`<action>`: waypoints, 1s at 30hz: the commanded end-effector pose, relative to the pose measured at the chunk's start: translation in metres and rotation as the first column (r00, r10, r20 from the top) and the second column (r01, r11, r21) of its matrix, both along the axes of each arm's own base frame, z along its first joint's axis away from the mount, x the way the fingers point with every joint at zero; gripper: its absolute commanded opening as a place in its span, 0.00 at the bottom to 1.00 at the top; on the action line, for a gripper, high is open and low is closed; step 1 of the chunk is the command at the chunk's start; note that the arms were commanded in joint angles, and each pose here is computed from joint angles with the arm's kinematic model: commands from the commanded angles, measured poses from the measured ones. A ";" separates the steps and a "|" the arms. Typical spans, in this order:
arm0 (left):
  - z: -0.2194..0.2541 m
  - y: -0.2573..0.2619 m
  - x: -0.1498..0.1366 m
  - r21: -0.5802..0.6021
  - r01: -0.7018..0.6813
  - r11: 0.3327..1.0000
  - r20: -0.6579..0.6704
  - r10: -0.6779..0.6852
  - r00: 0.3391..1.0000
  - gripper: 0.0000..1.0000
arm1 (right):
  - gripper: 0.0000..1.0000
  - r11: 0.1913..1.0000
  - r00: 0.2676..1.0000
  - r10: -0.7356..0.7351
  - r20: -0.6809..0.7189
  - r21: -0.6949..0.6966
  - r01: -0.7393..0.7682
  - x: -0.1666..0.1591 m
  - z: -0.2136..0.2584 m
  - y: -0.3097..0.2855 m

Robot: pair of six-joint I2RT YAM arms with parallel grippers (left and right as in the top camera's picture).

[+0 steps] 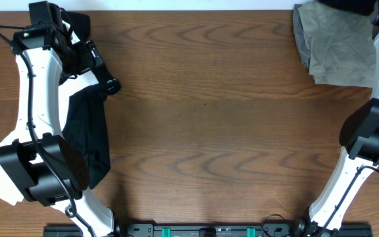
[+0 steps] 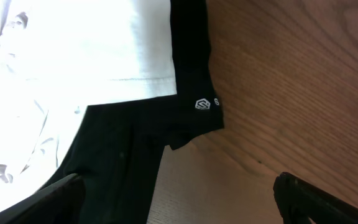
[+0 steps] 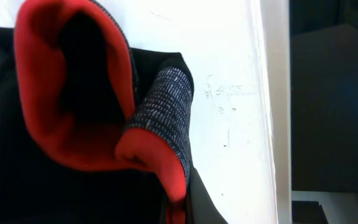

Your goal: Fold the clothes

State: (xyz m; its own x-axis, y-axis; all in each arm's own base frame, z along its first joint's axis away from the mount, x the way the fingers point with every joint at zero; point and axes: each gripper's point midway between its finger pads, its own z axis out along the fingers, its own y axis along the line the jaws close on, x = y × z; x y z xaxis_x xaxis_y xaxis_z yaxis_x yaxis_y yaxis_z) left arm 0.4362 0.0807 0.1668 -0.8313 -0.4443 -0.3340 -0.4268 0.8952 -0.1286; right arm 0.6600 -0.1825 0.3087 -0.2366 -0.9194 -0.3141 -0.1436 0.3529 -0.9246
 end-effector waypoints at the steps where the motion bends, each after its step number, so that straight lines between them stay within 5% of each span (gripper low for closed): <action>1: -0.005 0.003 -0.001 0.004 -0.018 1.000 -0.013 0.018 1.000 0.98 | 0.01 1.000 0.999 0.003 0.050 -0.025 -0.001 -0.001 0.017 -0.008; 17: -0.003 0.003 0.004 -0.002 -0.043 0.999 0.008 0.043 0.999 0.98 | 0.01 0.996 0.957 -0.045 -0.286 0.062 0.066 -0.029 -0.070 -0.018; 30: -0.003 0.004 0.004 -0.001 -0.042 0.999 0.010 0.042 0.999 0.98 | 0.02 0.975 0.716 0.024 -0.698 0.175 0.138 -0.115 -0.152 0.005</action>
State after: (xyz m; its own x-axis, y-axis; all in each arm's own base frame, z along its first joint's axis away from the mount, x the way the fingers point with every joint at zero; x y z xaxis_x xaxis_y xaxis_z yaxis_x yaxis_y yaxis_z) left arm 0.4416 0.0817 0.1690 -0.8104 -0.4688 -0.3514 -0.4476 0.8824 -0.1451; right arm 0.5535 -0.1732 0.1480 -0.4984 -0.8370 -0.2260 -0.6859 0.5401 -0.4876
